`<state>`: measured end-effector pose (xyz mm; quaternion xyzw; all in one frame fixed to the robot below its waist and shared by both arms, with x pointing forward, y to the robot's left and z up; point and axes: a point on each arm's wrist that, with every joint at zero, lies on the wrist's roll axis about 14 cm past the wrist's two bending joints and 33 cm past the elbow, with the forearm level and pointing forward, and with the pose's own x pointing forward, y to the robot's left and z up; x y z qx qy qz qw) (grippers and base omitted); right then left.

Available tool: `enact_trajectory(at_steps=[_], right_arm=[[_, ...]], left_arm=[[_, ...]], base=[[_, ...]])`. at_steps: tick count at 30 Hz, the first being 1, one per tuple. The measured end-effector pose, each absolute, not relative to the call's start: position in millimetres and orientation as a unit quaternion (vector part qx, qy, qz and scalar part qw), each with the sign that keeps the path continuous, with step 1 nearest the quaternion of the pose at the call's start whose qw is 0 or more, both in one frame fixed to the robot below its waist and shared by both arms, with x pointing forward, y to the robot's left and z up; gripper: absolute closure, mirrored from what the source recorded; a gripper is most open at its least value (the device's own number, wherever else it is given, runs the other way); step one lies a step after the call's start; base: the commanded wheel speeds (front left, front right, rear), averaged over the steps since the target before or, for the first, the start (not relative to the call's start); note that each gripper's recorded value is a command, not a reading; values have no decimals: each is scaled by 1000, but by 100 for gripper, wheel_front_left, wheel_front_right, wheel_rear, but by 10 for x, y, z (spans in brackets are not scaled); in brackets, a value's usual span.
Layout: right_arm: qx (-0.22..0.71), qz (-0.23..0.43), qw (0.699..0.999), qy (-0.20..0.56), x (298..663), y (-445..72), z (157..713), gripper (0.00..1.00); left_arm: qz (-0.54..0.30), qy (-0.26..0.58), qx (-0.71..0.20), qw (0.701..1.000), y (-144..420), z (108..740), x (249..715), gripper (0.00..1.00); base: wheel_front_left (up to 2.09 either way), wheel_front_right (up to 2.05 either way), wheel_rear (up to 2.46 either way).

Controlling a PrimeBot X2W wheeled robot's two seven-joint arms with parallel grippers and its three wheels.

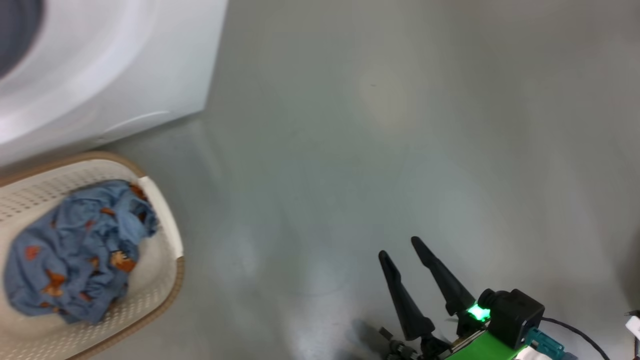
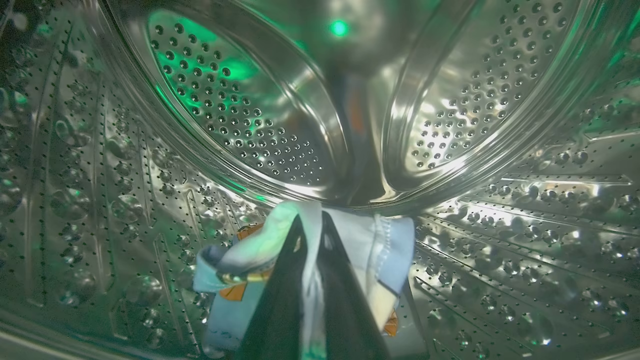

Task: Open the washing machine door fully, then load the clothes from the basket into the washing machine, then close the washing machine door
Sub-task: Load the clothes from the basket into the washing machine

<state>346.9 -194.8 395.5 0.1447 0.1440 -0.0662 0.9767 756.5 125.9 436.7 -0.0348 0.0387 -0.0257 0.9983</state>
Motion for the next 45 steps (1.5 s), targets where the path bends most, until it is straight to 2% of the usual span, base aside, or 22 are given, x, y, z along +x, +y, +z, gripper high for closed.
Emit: enact_trajectory(at_steps=[4,8,11,12,13,19,28,35,45], right_arm=[[147,-76,975,150,3428,-1959,3941,0],[144,-91,973,153,3362,-2012,3952,0],[145,-99,971,160,3292,-2021,3931,0],[144,-100,971,160,3290,-2026,3934,0],[144,-100,971,159,3289,-2031,3935,0],[154,-103,971,152,3307,-2047,3957,0],[162,-88,973,138,3398,-2022,3987,0],[155,-58,980,112,3501,-1944,4115,0],[149,-22,986,69,3616,-1841,4355,0]], left_arm=[[-47,55,-16,997,1111,4179,7633,100],[-63,117,7,991,981,3864,7629,100],[-67,144,11,987,923,3762,7635,54],[-71,149,15,986,901,3750,7634,2],[-74,156,22,985,889,3736,7627,0],[-65,170,33,983,913,3749,7579,0],[-30,99,-16,995,916,4121,7443,0],[-44,110,-41,992,795,4119,6939,0],[-56,75,-73,993,831,4368,6178,0]], base=[[0,0,0],[0,0,0],[0,0,0],[0,0,0],[0,0,0],[0,0,0],[0,0,0],[0,0,0],[0,0,0]])
